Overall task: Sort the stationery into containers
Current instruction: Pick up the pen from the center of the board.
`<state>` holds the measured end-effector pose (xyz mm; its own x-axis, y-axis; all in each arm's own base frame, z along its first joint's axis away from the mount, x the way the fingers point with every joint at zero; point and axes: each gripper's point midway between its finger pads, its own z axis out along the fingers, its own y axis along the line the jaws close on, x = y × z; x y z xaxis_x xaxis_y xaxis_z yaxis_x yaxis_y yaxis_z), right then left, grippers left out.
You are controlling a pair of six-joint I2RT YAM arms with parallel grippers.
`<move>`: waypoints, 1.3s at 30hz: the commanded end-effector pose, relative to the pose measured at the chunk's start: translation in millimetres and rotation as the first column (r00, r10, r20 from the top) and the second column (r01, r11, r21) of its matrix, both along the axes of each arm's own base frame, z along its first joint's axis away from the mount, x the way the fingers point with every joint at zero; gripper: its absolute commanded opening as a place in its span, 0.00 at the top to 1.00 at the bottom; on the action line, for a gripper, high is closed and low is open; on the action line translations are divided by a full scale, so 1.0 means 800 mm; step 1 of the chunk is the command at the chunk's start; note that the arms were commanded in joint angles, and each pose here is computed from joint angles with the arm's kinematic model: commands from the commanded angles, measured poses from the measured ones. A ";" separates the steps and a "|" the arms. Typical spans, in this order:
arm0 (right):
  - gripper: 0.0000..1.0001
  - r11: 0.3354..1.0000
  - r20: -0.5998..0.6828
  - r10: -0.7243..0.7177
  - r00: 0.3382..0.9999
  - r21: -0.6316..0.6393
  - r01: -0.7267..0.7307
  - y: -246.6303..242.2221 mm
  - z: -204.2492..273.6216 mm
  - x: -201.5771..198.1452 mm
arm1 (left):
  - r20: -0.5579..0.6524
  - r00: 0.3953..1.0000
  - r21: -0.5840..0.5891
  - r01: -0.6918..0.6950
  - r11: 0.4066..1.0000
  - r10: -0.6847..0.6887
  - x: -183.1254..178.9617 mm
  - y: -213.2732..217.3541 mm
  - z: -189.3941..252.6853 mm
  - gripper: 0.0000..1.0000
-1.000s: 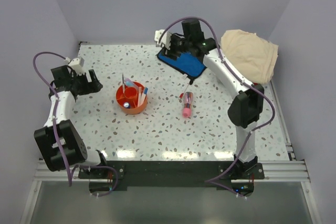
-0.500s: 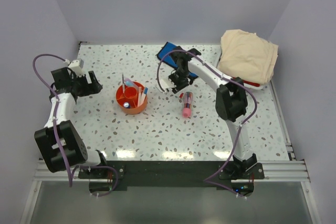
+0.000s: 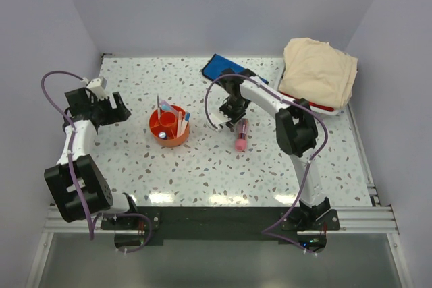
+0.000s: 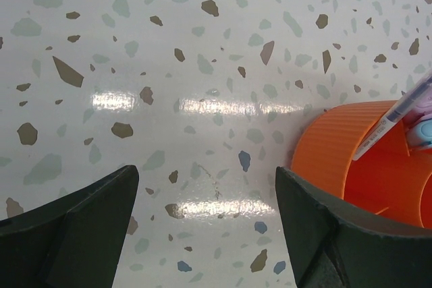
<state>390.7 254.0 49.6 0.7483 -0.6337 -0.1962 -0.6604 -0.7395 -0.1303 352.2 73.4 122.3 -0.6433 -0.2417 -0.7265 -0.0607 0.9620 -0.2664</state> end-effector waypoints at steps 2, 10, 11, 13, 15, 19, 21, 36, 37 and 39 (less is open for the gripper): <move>0.61 0.999 0.058 0.034 0.998 0.018 -0.035 0.008 0.010 0.007 | 0.032 0.999 0.009 -0.022 1.000 0.022 0.005 0.010 0.011 0.13; 0.63 1.000 0.063 0.027 0.998 -0.012 -0.026 0.004 -0.012 0.011 | 0.017 0.999 -0.002 -0.028 1.000 0.028 0.004 0.012 0.005 0.12; 0.64 1.000 0.064 0.025 0.998 -0.020 -0.024 0.002 -0.016 0.011 | 0.017 0.999 -0.001 -0.029 1.000 0.029 0.004 0.012 0.005 0.12; 0.66 0.999 0.063 0.023 0.998 -0.031 -0.021 0.000 -0.021 0.013 | 0.017 0.999 -0.003 -0.030 1.000 0.030 0.005 0.013 0.005 0.12; 0.67 0.999 0.060 0.023 0.998 -0.039 -0.021 -0.001 -0.025 0.013 | 0.013 0.999 -0.005 -0.030 1.000 0.030 0.004 0.013 0.003 0.12; 0.66 0.999 0.052 0.019 0.998 -0.045 -0.016 -0.002 -0.025 0.012 | 0.009 0.999 -0.008 -0.030 1.000 0.031 0.006 0.014 0.002 0.12; 0.66 0.999 0.051 0.019 0.999 -0.046 -0.016 -0.002 -0.024 0.012 | 0.008 1.000 -0.011 -0.029 1.000 0.029 0.006 0.013 0.001 0.12; 0.64 0.997 -0.008 0.025 1.000 -0.079 -0.025 -0.005 -0.037 -0.009 | -0.005 1.000 -0.032 -0.023 0.999 0.023 0.011 0.013 -0.004 0.12; 0.64 0.997 -0.008 0.020 1.000 -0.078 -0.021 -0.003 -0.039 -0.009 | -0.007 1.000 -0.033 -0.023 0.999 0.023 0.011 0.013 -0.004 0.12; 0.65 0.997 -0.005 0.001 1.000 -0.073 -0.001 0.001 -0.044 -0.007 | -0.012 1.000 -0.038 -0.022 0.999 0.022 0.012 0.012 -0.005 0.12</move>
